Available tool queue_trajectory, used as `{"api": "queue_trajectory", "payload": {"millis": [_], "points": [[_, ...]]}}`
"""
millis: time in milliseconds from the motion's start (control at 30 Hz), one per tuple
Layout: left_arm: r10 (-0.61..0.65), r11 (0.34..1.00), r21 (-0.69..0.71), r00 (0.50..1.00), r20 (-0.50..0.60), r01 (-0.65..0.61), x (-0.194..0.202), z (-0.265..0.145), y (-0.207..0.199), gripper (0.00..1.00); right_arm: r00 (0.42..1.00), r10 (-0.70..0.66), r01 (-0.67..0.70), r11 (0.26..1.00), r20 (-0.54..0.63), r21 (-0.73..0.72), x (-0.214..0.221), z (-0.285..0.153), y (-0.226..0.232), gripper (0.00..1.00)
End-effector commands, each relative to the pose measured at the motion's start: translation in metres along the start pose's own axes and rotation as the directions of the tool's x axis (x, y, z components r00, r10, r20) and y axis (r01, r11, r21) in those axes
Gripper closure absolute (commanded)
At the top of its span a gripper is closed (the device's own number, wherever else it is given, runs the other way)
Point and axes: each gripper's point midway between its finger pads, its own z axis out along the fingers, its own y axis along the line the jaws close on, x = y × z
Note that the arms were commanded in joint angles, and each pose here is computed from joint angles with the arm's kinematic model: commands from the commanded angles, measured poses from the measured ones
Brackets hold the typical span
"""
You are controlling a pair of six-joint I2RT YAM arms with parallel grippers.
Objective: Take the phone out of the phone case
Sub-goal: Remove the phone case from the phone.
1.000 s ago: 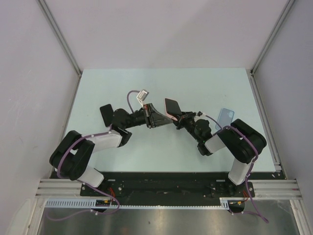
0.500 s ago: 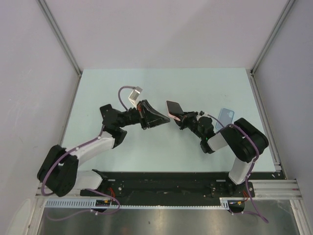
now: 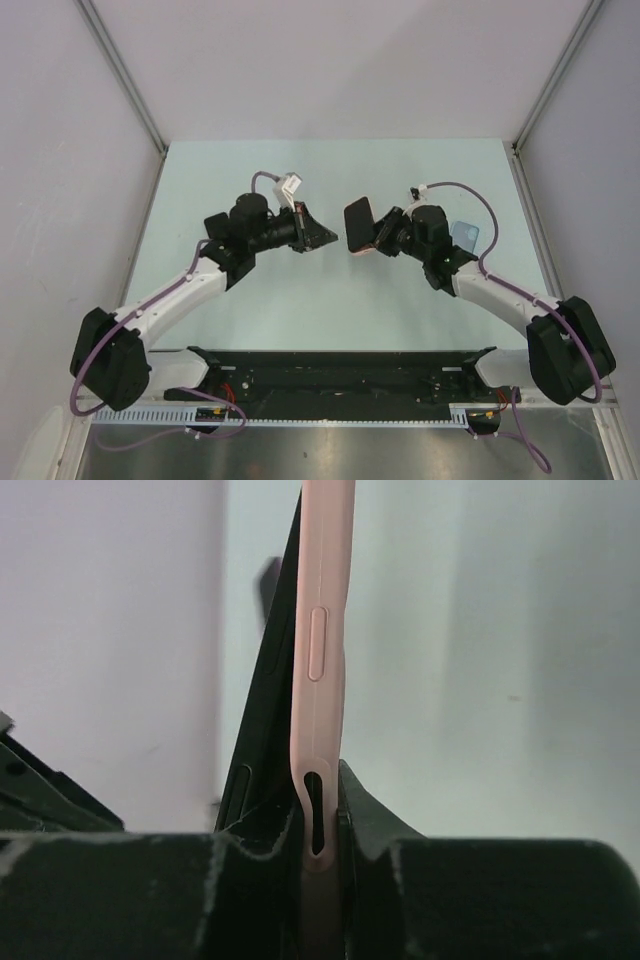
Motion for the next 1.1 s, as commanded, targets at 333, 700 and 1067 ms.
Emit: {"api": "queue_trajectory", "payload": {"millis": [333, 700, 1067], "points": [[-0.203, 0.955, -0.241, 0.972, -0.117, 0.171, 0.058, 0.010, 0.069, 1.00, 0.655, -0.708, 0.691, 0.423, -0.262, 0.586, 0.012, -0.035, -0.085, 1.00], [-0.316, 0.900, -0.372, 0.928, -0.197, 0.227, 0.106, 0.032, 0.103, 0.82, 0.640, -0.662, 0.743, 0.402, -0.391, 0.535, 0.052, -0.017, -0.115, 0.93], [-0.337, 0.918, -0.296, 0.914, -0.224, 0.265, 0.119, 0.046, 0.096, 0.48, 0.664, -0.604, 0.741, 0.453, -0.441, 0.495, 0.081, 0.004, -0.138, 0.68]]}}
